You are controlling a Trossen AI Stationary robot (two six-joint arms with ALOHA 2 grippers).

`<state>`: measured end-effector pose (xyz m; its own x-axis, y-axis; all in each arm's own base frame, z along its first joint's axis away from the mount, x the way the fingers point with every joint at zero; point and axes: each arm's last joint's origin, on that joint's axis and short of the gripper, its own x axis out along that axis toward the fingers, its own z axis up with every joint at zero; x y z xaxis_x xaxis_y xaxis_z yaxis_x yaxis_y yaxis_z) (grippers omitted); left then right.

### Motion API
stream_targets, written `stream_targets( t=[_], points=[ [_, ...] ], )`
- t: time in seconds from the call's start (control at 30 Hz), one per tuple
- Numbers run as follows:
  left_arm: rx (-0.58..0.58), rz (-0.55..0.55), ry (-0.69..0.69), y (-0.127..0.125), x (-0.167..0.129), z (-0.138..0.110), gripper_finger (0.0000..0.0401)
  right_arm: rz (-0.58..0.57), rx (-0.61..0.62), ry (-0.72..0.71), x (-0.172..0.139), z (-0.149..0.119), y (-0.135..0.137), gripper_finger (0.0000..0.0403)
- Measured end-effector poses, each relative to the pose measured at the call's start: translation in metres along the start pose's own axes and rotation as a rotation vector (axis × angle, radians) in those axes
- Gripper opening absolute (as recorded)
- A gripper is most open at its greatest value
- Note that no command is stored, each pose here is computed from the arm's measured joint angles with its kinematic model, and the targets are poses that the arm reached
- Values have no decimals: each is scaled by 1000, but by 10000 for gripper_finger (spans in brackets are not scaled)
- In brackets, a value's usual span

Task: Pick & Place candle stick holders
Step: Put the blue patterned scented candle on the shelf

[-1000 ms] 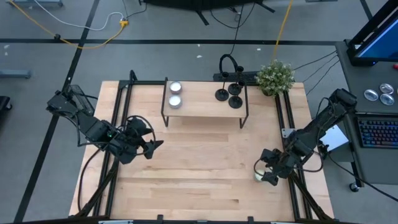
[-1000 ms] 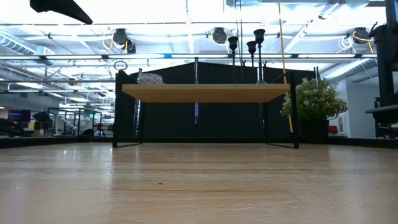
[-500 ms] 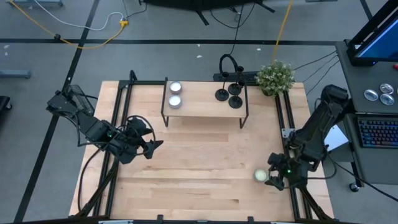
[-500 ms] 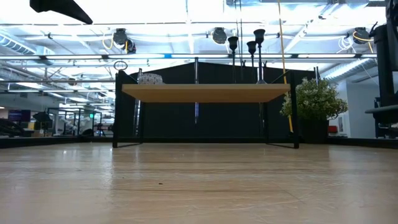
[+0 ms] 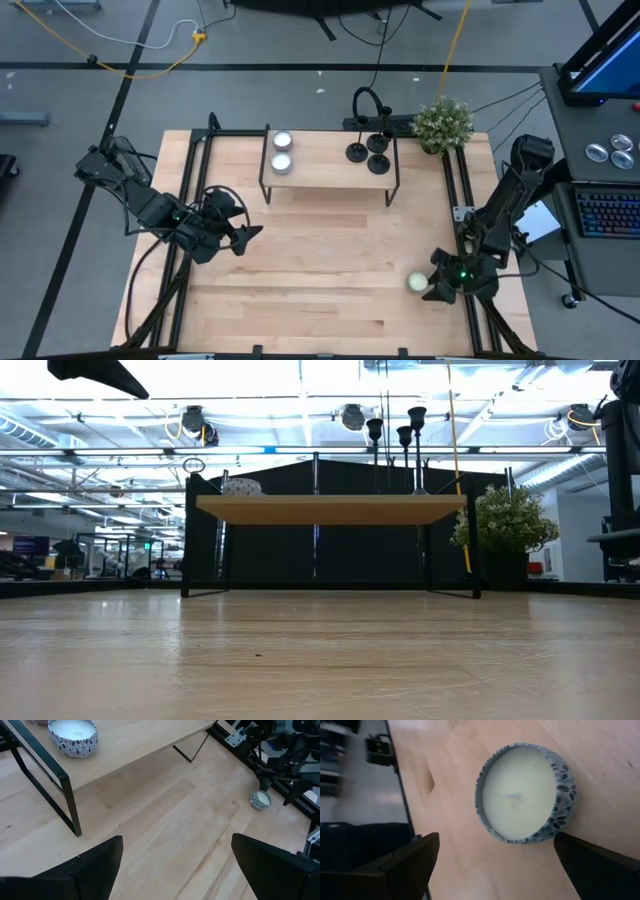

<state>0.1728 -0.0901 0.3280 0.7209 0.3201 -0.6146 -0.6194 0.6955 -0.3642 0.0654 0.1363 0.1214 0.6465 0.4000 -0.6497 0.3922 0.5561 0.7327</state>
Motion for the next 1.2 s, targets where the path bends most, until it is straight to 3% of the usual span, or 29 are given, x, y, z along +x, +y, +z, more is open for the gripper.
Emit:
stream_targets(
  t=[0.27,0.5,0.9,1.2],
  points=[
    [-3,-1,1,0,0,0,386,132,117,-31,5,3,-20,391],
    [1,-1,1,0,0,0,376,263,149,-51,3,4,-14,391],
    [4,-1,2,0,0,0,385,261,173,-65,4,4,-14,391],
    [4,-2,5,0,0,0,378,258,70,-77,3,4,-14,391]
  ],
)
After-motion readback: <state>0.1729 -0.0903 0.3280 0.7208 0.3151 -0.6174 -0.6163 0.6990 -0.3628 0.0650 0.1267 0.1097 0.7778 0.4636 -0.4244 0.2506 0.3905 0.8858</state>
